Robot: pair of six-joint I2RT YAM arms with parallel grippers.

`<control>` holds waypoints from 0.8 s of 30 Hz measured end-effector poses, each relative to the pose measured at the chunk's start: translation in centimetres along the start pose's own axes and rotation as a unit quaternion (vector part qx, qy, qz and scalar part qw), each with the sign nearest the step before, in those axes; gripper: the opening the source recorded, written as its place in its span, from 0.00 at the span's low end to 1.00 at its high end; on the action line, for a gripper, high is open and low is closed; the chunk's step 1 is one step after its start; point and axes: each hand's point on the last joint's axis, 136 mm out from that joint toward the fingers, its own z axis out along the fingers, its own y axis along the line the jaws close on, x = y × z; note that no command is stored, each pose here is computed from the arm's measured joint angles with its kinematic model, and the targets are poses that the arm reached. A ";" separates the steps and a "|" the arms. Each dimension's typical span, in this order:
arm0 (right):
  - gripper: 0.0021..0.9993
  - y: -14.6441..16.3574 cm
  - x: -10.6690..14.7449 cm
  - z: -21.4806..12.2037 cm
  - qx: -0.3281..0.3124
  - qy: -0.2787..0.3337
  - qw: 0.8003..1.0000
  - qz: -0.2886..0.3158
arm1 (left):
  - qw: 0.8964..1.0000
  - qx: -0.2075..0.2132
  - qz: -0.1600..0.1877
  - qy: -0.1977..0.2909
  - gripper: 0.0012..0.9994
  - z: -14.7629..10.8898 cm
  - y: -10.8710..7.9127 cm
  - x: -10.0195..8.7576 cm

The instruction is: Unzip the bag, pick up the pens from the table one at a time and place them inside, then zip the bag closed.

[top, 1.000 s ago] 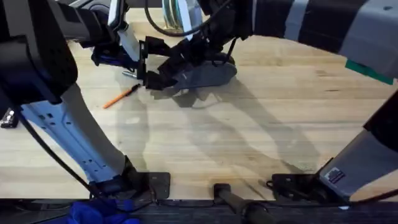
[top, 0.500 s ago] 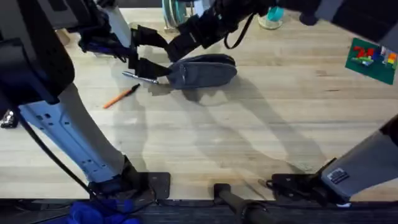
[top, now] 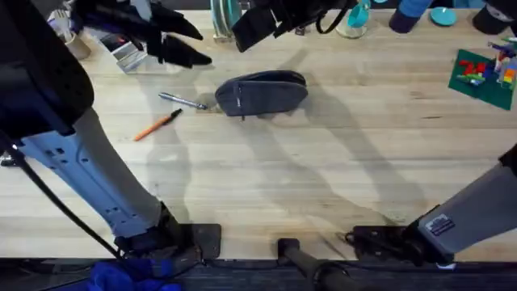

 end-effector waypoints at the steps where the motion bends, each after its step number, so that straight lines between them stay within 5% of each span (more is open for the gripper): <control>1: 1.00 -0.1 -0.1 -0.1 0.002 -0.001 1.000 -0.002 | 1.000 0.001 -0.016 0.005 1.00 -0.2 -0.2 -0.3; 4: 1.00 -0.2 -0.3 -0.4 0.006 -0.004 1.000 -0.006 | 0.998 0.006 -0.062 0.026 1.00 -0.6 -0.9 -0.8; 11: 1.00 -0.8 -0.9 -1.9 0.015 -0.009 1.000 -0.010 | 0.992 -0.016 -0.104 0.070 1.00 -0.1 -1.5 -1.5; 18: 1.00 -1.9 -0.2 -3.3 0.023 0.006 1.000 -0.017 | 0.977 -0.112 -0.121 0.132 1.00 -2.8 -5.4 -5.0; 24: 1.00 -3.1 0.5 -4.3 0.030 0.020 0.999 -0.028 | 0.962 -0.153 -0.143 0.178 1.00 -3.5 -9.2 -6.1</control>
